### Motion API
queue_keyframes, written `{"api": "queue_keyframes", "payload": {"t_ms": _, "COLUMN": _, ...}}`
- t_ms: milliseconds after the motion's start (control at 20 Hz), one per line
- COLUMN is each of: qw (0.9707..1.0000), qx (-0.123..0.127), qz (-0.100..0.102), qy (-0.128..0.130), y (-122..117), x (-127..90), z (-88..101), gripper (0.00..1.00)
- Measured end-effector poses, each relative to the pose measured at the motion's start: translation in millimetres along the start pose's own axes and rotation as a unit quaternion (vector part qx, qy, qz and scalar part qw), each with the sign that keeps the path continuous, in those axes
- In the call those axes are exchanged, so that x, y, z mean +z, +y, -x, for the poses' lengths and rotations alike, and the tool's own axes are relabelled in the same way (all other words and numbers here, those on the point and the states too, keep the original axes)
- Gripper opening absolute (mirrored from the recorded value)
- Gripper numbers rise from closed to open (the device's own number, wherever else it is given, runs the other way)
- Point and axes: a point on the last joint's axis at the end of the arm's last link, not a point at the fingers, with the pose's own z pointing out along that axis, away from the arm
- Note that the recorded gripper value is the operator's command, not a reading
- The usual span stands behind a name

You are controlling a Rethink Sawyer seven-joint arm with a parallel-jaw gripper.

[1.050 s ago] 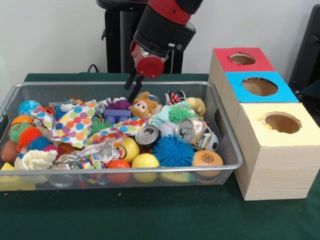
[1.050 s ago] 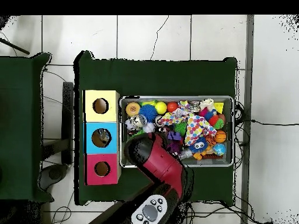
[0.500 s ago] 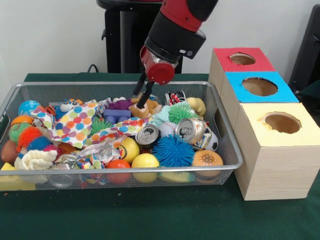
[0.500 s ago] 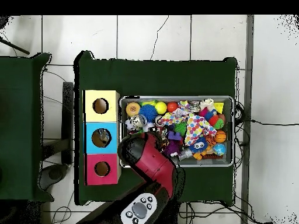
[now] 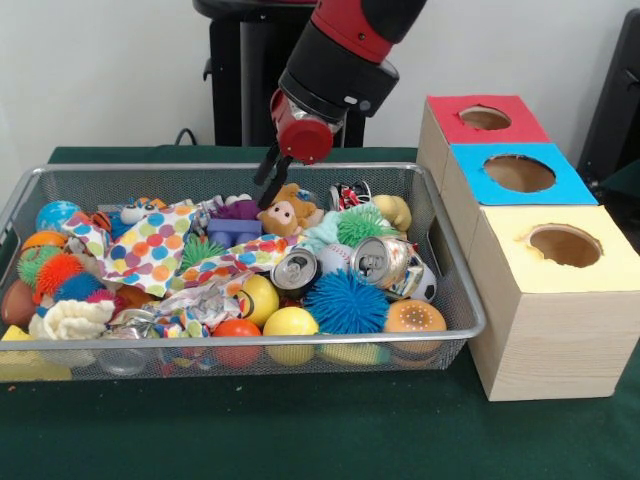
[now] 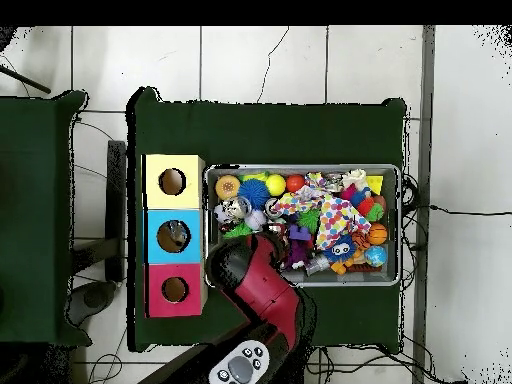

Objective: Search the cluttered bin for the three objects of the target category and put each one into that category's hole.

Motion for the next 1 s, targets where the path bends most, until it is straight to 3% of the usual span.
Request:
{"api": "queue_keyframes", "payload": {"t_ms": 500, "qw": 0.9998, "qx": 0.003, "qz": -0.020, "qy": -0.001, "y": -29, "x": 5, "z": -2.7, "gripper": 1.00}}
{"api": "queue_keyframes", "payload": {"t_ms": 1000, "qw": 0.9996, "qx": 0.004, "qz": -0.025, "qy": -0.013, "y": -52, "x": 14, "z": -13.5, "gripper": 1.00}}
